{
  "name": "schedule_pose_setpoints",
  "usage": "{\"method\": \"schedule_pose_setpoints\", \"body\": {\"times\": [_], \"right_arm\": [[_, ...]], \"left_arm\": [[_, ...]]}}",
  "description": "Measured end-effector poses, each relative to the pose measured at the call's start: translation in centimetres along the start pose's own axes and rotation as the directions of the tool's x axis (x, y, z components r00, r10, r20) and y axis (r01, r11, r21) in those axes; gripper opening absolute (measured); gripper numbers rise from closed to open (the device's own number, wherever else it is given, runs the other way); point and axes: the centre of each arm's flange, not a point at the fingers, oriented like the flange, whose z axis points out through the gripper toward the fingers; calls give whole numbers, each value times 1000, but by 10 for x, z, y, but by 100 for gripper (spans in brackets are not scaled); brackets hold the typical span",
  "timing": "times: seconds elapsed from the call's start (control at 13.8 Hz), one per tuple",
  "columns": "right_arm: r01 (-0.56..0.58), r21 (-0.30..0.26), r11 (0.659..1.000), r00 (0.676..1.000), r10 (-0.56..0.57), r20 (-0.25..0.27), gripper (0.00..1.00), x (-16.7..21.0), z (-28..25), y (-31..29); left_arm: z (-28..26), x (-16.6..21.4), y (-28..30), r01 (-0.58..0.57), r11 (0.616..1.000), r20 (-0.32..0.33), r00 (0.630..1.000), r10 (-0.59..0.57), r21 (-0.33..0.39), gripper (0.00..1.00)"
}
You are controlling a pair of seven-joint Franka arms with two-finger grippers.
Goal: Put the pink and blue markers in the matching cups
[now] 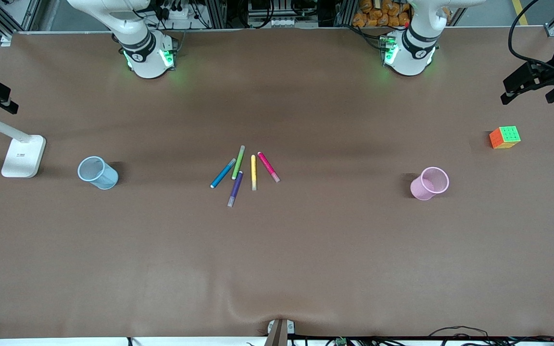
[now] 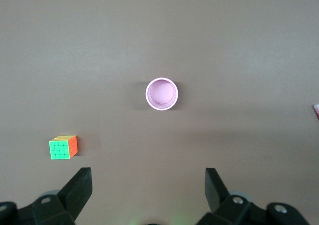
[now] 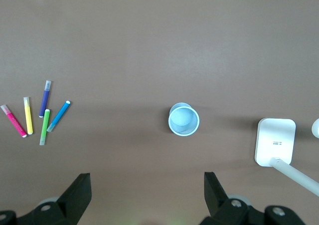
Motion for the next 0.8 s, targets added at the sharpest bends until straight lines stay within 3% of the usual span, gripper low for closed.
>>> {"method": "schedule_pose_setpoints", "body": {"times": [0.22,0.8], "right_arm": [[0,0,1000,1000,0,1,100,0,0,0],[-1,0,1000,1000,1,2,100,0,1,0]], "left_arm": [[12,5,21,-12,1000,25,1000,12,5,100],[73,33,90,142,989,102,984,-144,27,100]]}}
